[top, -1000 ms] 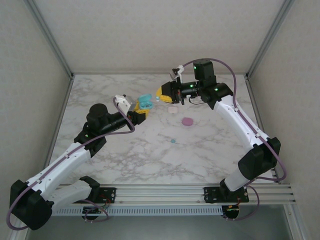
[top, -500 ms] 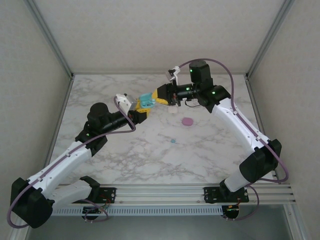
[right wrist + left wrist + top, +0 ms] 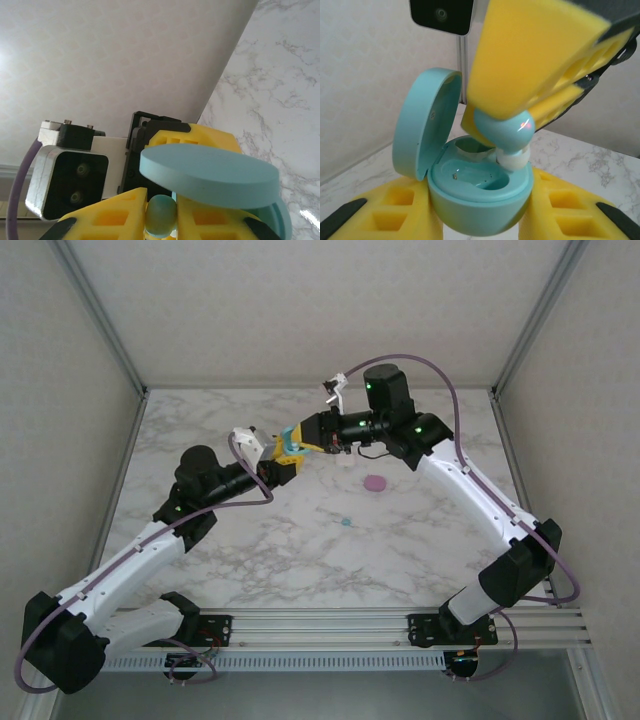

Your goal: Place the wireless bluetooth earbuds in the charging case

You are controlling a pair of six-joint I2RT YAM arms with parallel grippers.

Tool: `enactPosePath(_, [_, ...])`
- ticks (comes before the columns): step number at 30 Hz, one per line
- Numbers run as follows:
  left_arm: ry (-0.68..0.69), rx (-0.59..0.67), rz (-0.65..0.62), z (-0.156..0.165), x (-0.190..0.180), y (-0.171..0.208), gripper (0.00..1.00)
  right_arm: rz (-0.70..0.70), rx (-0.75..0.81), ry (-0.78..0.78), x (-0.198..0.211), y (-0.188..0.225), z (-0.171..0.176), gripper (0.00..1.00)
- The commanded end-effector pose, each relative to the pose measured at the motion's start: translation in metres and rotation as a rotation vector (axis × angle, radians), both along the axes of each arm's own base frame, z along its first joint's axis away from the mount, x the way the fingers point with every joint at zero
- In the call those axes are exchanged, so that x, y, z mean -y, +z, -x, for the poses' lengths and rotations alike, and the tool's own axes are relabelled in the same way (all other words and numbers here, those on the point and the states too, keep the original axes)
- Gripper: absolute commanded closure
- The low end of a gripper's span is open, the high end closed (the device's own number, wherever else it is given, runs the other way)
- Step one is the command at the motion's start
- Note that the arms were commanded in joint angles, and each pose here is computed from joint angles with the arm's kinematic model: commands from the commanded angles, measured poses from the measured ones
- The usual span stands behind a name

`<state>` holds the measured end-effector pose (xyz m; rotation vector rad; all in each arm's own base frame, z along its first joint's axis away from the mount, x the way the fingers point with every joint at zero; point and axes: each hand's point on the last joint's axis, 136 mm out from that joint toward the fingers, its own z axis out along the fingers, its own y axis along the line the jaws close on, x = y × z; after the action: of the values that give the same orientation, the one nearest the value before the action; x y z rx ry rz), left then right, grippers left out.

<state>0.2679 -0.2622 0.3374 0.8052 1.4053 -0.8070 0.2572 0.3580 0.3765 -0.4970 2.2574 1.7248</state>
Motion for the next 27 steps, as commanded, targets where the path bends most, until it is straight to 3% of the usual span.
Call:
enactPosePath(1, [-0.030, 0.074, 0.044, 0.006, 0.005, 0.028, 0.79, -0.023, 0.064, -0.007, -0.003, 0.016, 0.001, 0.81])
enactPosePath(8, [-0.028, 0.078, 0.050, 0.006, 0.006, 0.028, 0.79, -0.033, 0.065, -0.013, -0.007, 0.017, 0.001, 0.81])
enactPosePath(27, [0.007, 0.064, 0.123, 0.001, 0.003, 0.038, 0.78, 0.143, 0.131, -0.091, -0.002, -0.014, -0.007, 0.79])
